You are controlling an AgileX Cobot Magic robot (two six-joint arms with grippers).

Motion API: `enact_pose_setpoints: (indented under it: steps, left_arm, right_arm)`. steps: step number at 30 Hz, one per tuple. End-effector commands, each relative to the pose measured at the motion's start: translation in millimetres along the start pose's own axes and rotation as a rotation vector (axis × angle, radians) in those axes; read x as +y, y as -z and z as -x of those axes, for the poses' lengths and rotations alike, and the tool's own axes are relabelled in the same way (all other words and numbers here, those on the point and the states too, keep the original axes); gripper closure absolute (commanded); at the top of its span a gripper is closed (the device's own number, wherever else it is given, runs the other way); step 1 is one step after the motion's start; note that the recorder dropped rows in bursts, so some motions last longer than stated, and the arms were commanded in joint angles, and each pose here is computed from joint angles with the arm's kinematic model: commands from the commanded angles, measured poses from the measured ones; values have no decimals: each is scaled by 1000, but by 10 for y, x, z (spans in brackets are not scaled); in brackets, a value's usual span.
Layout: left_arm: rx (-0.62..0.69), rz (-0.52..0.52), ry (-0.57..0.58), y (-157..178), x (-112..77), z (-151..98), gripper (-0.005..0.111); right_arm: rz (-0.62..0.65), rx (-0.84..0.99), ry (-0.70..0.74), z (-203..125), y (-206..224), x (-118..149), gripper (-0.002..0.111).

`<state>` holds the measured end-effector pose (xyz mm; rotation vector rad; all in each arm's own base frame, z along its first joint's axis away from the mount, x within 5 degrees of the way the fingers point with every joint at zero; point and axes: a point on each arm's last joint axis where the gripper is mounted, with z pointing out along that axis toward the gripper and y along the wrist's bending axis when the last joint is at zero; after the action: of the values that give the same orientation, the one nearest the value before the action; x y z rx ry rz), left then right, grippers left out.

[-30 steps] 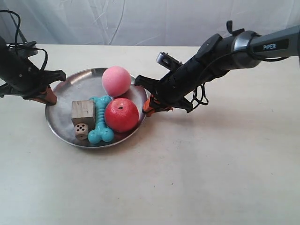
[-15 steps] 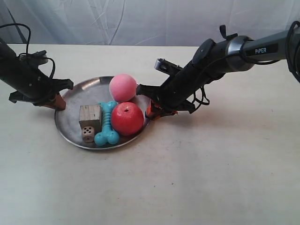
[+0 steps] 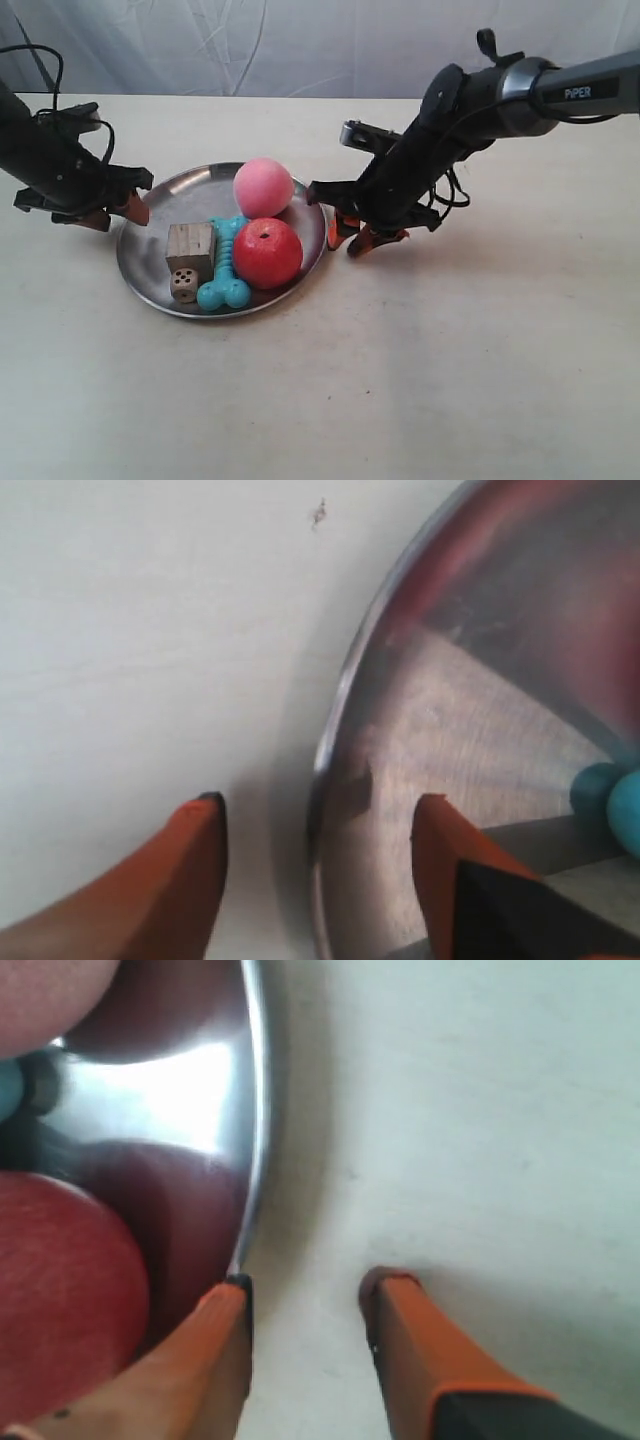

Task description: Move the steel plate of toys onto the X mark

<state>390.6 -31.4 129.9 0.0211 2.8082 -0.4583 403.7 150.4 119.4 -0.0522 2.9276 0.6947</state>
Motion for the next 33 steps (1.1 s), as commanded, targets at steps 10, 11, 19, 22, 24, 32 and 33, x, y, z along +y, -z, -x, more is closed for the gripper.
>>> enact_pose_setpoints:
  steps: [10,11,19,22,24,32,33]
  left_arm:
    - [-186,-38,33,1179,-155,59,90]
    - [-227,-44,18,1318,-215,55,98]
    - [-573,-133,-128,2399,-677,-295,106]
    - [-678,-128,-172,2650,-769,-568,106]
    - [-759,-119,-206,2792,-818,-785,106]
    - [-1012,-90,-321,3042,-923,-1505,106]
    - [-1012,-96,-333,3027,-938,-1561,106]
  right_arm:
    - [-77,-68,143,-84,1053,199,91]
    - [-80,-80,159,-106,1148,233,100]
    - [-94,-421,300,-612,2257,571,108]
    - [-106,-594,356,-979,2578,581,108]
    - [-112,-691,399,-1248,2711,554,108]
    - [-132,-1132,464,-2236,2833,237,108]
    - [-112,-1161,443,-2317,2813,204,108]
